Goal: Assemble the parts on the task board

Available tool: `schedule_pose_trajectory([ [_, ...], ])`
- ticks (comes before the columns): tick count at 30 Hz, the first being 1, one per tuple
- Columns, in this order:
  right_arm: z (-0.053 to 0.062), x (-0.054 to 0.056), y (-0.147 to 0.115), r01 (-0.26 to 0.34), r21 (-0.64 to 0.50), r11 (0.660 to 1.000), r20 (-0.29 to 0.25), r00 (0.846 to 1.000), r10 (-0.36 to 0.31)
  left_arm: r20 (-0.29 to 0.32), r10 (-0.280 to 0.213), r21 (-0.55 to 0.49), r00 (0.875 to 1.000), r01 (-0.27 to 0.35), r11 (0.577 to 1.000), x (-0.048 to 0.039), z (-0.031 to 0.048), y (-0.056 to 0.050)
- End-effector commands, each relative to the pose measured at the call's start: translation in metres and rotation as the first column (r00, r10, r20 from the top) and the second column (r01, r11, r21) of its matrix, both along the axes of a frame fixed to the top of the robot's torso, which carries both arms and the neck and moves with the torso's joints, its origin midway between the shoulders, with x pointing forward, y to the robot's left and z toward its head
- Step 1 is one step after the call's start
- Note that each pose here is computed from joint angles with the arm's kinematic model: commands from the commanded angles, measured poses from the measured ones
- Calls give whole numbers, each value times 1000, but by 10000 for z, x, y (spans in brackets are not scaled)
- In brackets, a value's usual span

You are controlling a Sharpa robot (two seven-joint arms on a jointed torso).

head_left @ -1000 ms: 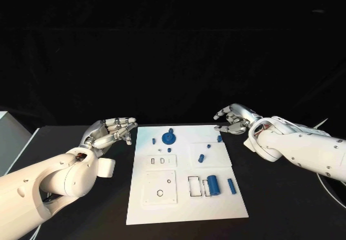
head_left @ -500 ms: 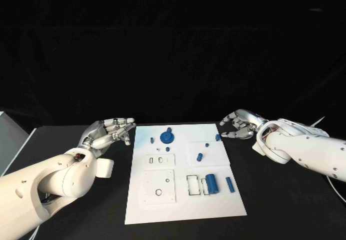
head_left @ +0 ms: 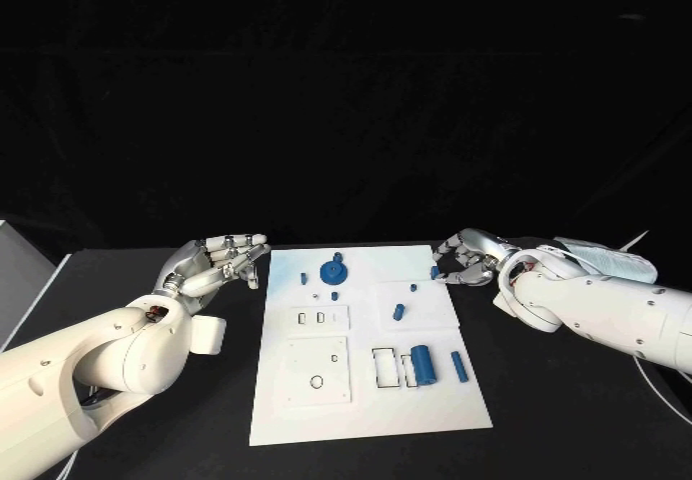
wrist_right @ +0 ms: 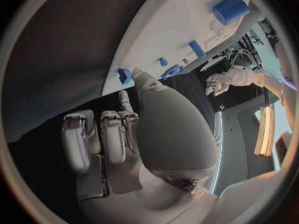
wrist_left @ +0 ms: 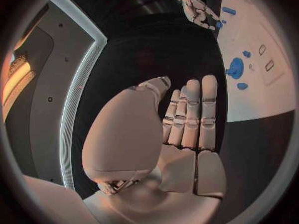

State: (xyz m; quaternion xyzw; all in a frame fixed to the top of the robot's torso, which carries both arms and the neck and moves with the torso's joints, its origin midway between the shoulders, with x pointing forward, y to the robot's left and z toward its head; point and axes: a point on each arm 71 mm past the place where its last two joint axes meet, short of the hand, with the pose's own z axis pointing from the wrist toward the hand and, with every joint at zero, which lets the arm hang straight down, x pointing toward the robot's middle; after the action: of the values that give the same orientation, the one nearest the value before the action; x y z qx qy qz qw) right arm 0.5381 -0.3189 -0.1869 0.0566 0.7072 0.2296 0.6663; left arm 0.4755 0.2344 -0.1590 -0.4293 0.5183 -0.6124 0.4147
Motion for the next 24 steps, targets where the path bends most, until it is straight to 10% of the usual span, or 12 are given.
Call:
schedule_pose_trajectory([
  [1, -39, 3, 0, 12, -23, 1000, -12, 1000, -12, 10, -20, -6, 1000, 20, 1000, -5, 10, -23],
  [24, -118, 19, 44, 2, -23, 1000, -47, 999, -3, 7, -13, -1, 1000, 13, 1000, -3, 6, 3],
])
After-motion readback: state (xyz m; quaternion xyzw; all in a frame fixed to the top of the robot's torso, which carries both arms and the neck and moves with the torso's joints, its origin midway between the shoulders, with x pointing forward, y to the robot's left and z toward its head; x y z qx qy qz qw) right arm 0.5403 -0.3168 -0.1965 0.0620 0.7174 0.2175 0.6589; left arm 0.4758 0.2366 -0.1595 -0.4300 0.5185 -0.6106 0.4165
